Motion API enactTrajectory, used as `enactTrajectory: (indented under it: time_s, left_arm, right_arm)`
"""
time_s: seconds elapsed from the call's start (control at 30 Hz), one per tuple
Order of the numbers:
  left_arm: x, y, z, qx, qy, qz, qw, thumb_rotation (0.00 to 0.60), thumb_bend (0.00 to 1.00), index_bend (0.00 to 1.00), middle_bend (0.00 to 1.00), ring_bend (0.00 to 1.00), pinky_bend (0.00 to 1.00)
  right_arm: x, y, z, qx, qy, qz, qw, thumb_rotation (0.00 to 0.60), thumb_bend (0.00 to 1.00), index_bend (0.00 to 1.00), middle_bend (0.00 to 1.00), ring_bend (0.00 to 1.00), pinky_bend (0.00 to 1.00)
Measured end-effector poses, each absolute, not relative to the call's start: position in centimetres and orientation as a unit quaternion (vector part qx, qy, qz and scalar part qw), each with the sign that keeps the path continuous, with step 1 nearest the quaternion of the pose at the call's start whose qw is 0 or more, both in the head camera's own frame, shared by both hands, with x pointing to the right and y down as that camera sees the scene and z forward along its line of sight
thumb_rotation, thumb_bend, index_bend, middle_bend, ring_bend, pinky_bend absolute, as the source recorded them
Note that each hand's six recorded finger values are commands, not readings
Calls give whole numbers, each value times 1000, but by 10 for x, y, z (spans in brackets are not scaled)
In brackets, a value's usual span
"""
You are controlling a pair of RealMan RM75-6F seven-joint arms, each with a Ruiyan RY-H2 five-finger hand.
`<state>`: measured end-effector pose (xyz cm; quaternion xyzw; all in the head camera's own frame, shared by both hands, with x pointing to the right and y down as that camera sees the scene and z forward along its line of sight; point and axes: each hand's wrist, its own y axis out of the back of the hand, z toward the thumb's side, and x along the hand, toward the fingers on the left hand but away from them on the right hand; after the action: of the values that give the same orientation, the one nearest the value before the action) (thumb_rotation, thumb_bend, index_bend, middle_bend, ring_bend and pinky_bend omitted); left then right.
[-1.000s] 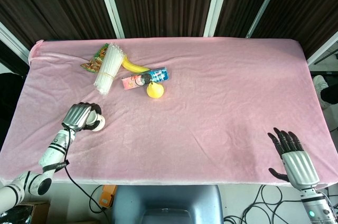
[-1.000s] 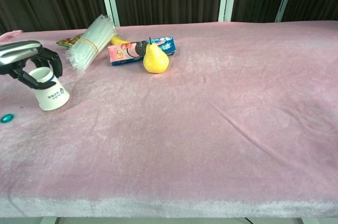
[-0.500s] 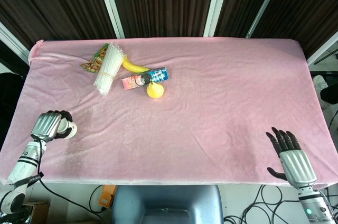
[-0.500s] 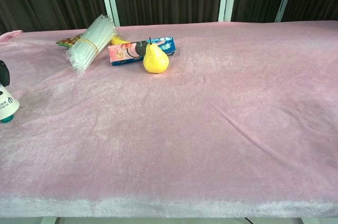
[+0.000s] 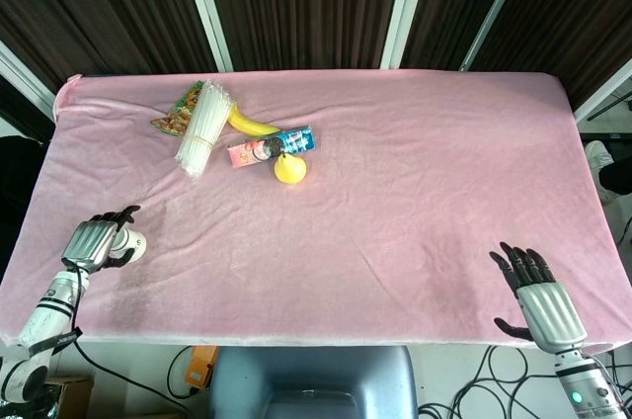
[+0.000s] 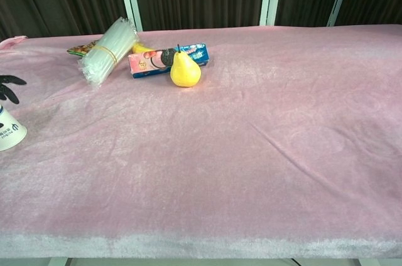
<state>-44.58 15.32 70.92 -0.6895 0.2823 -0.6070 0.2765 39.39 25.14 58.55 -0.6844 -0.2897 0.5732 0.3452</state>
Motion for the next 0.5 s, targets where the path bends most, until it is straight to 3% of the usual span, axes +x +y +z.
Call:
enactTrajectory:
  time_s: [0.17, 0.27, 0.5]
  left_arm:
    - [-444, 153, 699, -692, 298, -593, 285, 526, 333, 0, 0, 0, 112]
    - [-444, 156, 684, -693, 310, -580, 296, 522, 333, 0, 0, 0, 115]
    - [-453, 203, 621, -683, 357, -541, 337, 522, 336, 0, 0, 0, 90]
  right_arm:
    - [394, 252, 585, -685, -289, 573, 345, 600, 253, 0, 0, 0, 0]
    - [394, 252, 585, -685, -289, 573, 345, 600, 253, 0, 0, 0, 0]
    - [400, 251, 588, -678, -288, 585, 340, 600, 253, 0, 0, 0, 0]
